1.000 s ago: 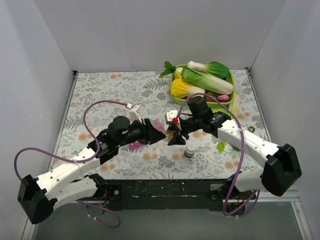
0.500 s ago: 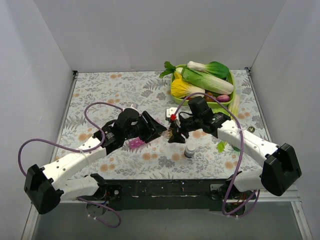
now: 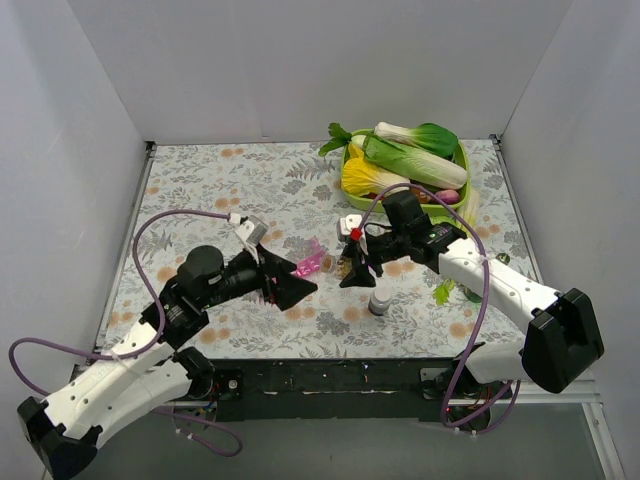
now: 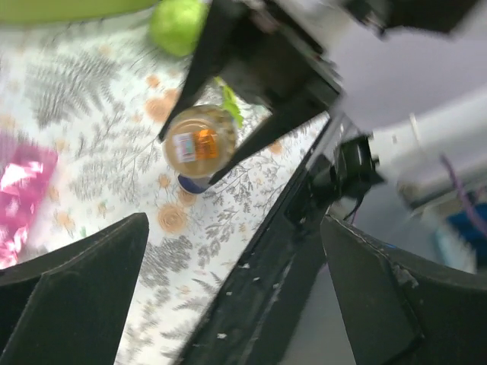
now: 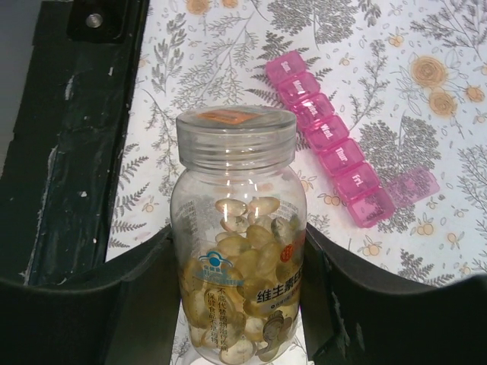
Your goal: Sort the pills into containers
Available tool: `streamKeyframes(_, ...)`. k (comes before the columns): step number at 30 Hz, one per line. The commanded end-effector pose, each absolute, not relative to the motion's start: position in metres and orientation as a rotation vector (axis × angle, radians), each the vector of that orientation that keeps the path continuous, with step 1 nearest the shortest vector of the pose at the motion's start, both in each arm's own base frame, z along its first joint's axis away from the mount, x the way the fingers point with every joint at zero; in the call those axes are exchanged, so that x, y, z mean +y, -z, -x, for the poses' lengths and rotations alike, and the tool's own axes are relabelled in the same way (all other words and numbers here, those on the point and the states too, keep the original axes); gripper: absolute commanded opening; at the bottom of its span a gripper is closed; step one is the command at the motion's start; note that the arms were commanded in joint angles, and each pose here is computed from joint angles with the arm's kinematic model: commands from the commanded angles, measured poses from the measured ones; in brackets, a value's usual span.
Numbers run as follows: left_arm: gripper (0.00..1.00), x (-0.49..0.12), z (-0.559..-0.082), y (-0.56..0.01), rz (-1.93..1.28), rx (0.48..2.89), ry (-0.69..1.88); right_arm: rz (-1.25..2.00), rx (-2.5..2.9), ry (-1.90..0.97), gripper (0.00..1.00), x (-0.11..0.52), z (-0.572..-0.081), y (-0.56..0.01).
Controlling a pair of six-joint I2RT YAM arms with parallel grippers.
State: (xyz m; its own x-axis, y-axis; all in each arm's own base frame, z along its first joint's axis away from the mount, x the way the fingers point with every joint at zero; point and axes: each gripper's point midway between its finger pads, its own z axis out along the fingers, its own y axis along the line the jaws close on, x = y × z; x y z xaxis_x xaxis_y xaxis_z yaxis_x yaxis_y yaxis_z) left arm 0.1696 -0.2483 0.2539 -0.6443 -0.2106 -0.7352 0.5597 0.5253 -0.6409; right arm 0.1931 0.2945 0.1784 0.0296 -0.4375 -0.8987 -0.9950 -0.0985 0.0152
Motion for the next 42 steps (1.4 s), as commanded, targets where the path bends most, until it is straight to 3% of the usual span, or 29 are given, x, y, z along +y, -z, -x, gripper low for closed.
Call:
streamKeyframes(1,0.98,-0.257,-0.127,-0.263,-1.013,1.430,1.117,1.694,1.345,-1.121,0.02,0.297,-0.174,-0.190)
streamKeyframes(2,0.98,-0.257,-0.132,-0.266,-1.067,1.321,1.043,1.704,1.340,-1.126,0.02,0.297,-0.172,-0.190)
streamKeyframes(7,0.98,-0.268,-0.153,-0.244,-1.186,1.308,0.932,1.740,1.329,-1.128,0.02,0.298,-0.168,-0.186)
streamKeyframes(13,0.98,-0.280,-0.167,-0.258,-1.190,1.231,0.902,1.747,1.329,-1.142,0.02,0.299,-0.166,-0.184)
streamKeyframes(19,0.89,-0.292,-0.169,-0.247,-1.223,1.249,0.932,1.754,1.330,-1.155,0.02,0.301,-0.165,-0.182)
streamKeyframes(26,0.69,-0.304,-0.171,-0.243,-1.232,1.286,0.977,1.758,1.329,-1.166,0.02,0.302,-0.163,-0.181)
streamKeyframes(29,0.41,-0.306,-0.174,-0.239,-1.211,1.329,0.992,1.760,1.330,-1.163,0.02,0.302,-0.163,-0.180)
streamKeyframes(30,0.24,-0.306,-0.174,-0.240,-1.204,1.336,0.994,1.760,1.332,-1.160,0.02,0.301,-0.162,-0.180)
streamKeyframes(32,0.04,-0.305,-0.173,-0.236,-1.183,1.387,1.015,1.760,1.330,-1.154,0.02,0.300,-0.162,-0.180)
streamKeyframes(35,0.00,-0.298,-0.188,-0.230,-1.019,1.571,0.988,1.751,1.350,-1.120,0.02,0.300,-0.167,-0.179)
streamKeyframes(42,0.00,-0.274,-0.204,-0.215,0.049,2.195,1.195,1.677,1.455,-0.957,0.01,0.298,-0.194,-0.171)
